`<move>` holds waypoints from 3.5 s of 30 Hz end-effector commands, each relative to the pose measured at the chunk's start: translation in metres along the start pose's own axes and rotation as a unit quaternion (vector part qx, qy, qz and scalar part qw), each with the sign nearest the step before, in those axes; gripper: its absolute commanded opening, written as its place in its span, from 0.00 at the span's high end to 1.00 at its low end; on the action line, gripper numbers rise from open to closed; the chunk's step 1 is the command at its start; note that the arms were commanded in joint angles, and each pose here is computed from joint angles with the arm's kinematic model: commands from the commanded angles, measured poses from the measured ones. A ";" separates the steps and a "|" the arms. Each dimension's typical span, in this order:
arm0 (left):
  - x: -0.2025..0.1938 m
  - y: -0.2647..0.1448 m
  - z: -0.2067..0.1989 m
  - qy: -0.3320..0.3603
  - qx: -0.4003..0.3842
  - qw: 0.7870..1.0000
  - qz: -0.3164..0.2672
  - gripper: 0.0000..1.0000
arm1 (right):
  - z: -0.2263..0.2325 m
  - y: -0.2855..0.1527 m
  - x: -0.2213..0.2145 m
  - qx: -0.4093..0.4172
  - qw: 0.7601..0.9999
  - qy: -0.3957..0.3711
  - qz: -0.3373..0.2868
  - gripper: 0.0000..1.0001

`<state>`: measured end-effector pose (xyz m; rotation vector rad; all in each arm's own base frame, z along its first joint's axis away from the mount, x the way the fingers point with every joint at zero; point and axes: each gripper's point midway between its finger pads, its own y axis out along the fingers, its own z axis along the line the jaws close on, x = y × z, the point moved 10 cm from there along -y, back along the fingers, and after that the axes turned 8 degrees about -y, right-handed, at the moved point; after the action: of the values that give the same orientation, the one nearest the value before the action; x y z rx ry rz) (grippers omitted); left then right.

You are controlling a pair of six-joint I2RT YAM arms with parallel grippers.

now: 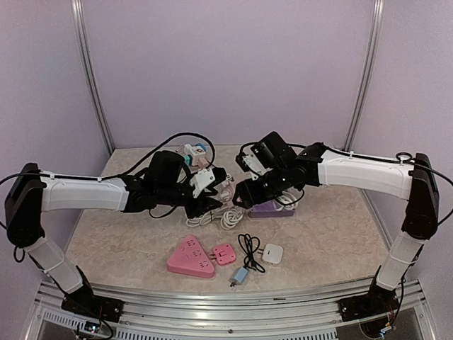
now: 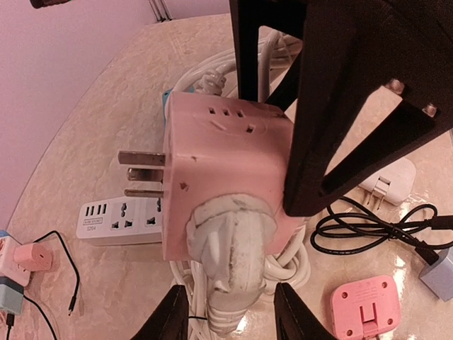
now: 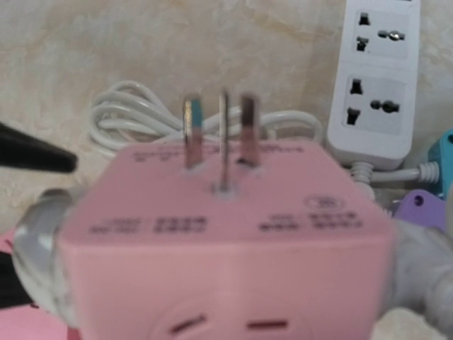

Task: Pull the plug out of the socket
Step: Remove the plug from the socket.

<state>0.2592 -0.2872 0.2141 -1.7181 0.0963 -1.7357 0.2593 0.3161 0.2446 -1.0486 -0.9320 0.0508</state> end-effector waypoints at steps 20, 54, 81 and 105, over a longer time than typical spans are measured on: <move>-0.004 0.010 -0.013 0.031 0.025 0.999 0.025 0.86 | 0.010 -0.016 0.023 0.047 0.996 0.003 -0.072 1.00; 0.012 -0.006 -0.014 0.017 -0.054 0.998 0.016 1.00 | -0.007 -0.008 0.001 -0.043 0.998 -0.039 -0.031 1.00; 0.009 0.002 -0.016 0.035 0.028 0.999 0.002 0.67 | 0.016 0.001 0.012 0.060 0.997 -0.023 -0.035 1.00; 0.009 -0.001 -0.022 0.051 0.022 0.998 0.008 1.00 | 0.009 0.003 0.005 0.031 0.999 -0.033 -0.023 1.00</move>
<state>0.2469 -0.3020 0.2127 -1.5709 0.0953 -1.7676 0.2569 0.3178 0.2329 -1.0243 -0.9115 0.0835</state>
